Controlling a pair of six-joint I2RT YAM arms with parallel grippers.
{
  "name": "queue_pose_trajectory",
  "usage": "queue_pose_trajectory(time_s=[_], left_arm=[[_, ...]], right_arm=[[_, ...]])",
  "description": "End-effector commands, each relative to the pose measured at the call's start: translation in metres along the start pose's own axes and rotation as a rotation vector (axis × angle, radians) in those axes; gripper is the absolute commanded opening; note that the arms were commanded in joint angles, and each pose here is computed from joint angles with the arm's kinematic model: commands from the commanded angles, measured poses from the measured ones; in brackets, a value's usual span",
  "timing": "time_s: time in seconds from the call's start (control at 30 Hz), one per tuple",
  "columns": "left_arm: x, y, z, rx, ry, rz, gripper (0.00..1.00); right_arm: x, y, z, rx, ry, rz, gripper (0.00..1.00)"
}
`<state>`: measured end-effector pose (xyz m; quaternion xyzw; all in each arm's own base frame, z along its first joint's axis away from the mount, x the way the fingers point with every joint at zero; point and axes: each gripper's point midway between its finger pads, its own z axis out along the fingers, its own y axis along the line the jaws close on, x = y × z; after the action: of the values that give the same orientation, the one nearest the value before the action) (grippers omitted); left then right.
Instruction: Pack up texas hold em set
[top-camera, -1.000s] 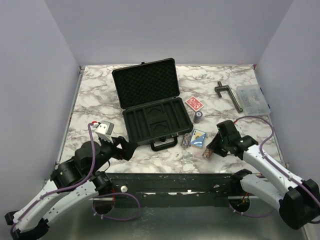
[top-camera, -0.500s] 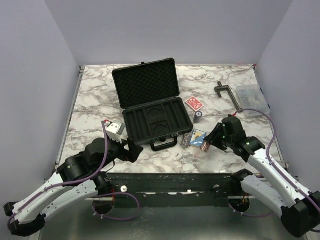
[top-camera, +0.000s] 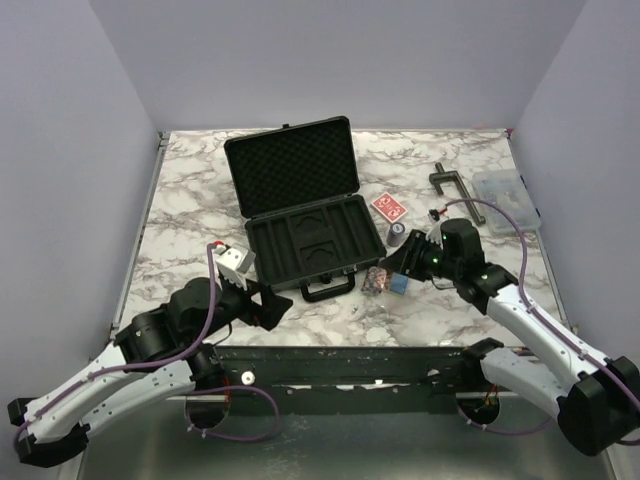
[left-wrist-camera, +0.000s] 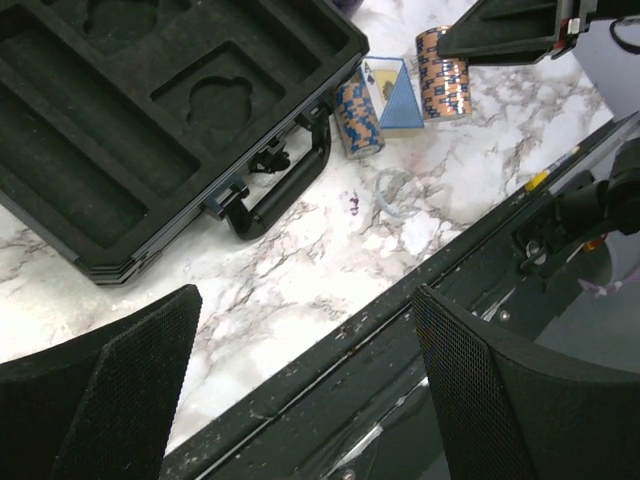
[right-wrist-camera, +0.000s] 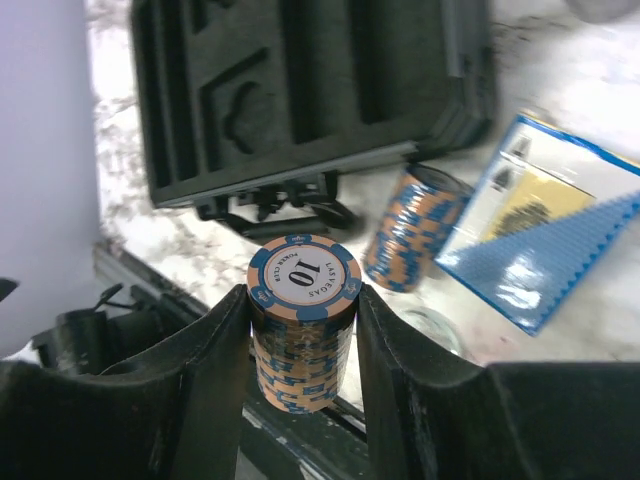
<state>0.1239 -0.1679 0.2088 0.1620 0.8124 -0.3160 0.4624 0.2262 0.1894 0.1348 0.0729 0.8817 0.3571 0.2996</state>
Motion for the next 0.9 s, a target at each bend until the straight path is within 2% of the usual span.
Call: queue_pose_trajectory(time_s=[0.0,0.13,0.47,0.87], left_arm=[[-0.004,-0.017,0.017,0.05,-0.01,-0.061,0.87],[-0.019,-0.037,0.033,0.093,-0.015,-0.105,0.87],[-0.067,-0.082,0.07,0.139,0.009,-0.128,0.85],[-0.091,-0.105,0.101,0.162,0.008,-0.105,0.8]], right_arm=[[-0.025,0.069,-0.008,-0.294,-0.04,-0.078,0.01],[-0.035,0.091,-0.01,-0.384,-0.063,-0.086,0.01],[-0.057,0.136,-0.019,-0.487,-0.109,-0.156,0.01],[-0.054,0.159,-0.028,-0.565,-0.092,-0.207,0.01]])
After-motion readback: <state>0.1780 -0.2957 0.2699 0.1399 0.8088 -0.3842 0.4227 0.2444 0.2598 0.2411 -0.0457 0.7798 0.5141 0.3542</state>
